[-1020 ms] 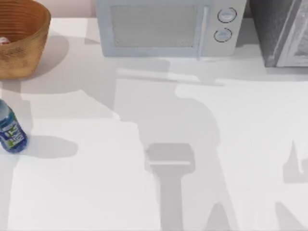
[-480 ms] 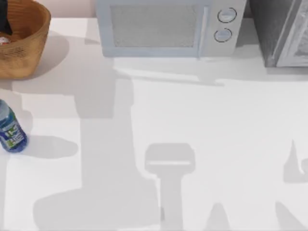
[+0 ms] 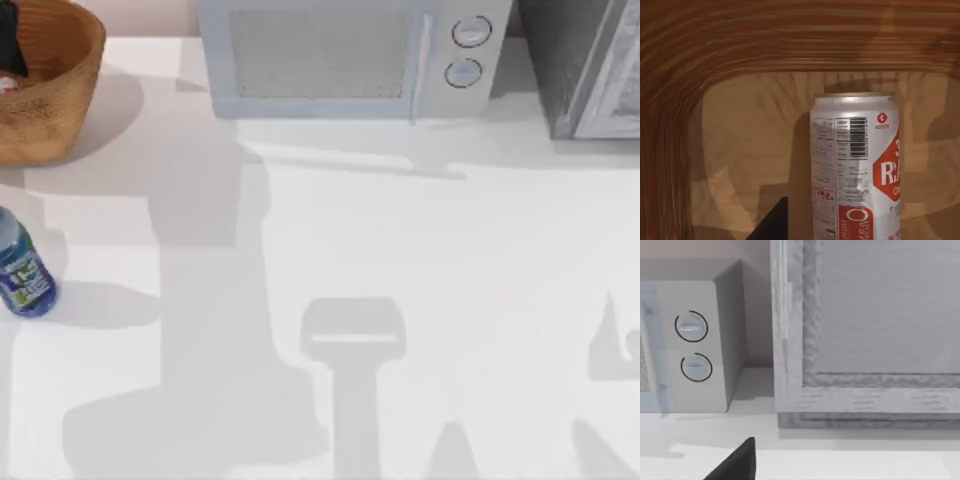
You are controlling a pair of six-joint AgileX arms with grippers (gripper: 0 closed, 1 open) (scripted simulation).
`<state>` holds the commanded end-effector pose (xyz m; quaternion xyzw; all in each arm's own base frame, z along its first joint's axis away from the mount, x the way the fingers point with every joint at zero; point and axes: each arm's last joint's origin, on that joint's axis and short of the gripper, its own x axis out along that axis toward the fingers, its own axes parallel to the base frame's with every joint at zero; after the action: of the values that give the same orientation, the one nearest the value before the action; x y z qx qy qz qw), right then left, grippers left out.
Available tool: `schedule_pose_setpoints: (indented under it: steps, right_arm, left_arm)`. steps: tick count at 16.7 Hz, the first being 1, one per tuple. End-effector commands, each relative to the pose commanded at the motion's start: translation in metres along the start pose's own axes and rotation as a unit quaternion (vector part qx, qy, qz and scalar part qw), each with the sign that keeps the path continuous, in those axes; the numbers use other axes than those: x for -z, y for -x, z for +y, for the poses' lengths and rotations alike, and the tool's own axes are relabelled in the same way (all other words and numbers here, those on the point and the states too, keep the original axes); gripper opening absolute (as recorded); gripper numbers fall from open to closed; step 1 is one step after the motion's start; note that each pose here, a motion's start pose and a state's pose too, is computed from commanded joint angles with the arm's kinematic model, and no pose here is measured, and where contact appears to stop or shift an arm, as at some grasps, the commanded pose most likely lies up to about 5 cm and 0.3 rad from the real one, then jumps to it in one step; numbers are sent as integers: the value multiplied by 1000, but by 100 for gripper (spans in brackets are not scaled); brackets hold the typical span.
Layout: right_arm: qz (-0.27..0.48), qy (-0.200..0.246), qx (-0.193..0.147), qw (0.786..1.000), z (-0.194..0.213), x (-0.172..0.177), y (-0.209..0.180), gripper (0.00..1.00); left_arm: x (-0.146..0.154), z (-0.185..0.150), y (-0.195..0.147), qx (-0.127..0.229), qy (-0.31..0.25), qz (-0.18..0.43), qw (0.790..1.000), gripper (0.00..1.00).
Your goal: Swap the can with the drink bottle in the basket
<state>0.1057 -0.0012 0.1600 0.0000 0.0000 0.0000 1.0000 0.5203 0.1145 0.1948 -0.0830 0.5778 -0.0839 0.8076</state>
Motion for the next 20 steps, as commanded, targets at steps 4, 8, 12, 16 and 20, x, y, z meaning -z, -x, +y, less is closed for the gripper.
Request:
schedule_pose_setpoints:
  steps: [4, 8, 12, 16, 20]
  right_arm:
    - [0, 0, 0, 1000, 0, 0, 0, 100]
    - [0, 0, 0, 1000, 0, 0, 0, 100]
    - [0, 0, 0, 1000, 0, 0, 0, 100]
    - [0, 0, 0, 1000, 0, 0, 0, 100]
    - [0, 0, 0, 1000, 0, 0, 0, 100]
  left_arm:
    - [3, 7, -20, 1, 13, 18, 1000, 100]
    - [3, 8, -40, 1, 13, 18, 1000, 100]
    - [4, 9, -60, 1, 13, 18, 1000, 100]
    - [4, 10, -71, 1, 13, 18, 1000, 100]
    - [4, 10, -71, 1, 13, 18, 1000, 100]
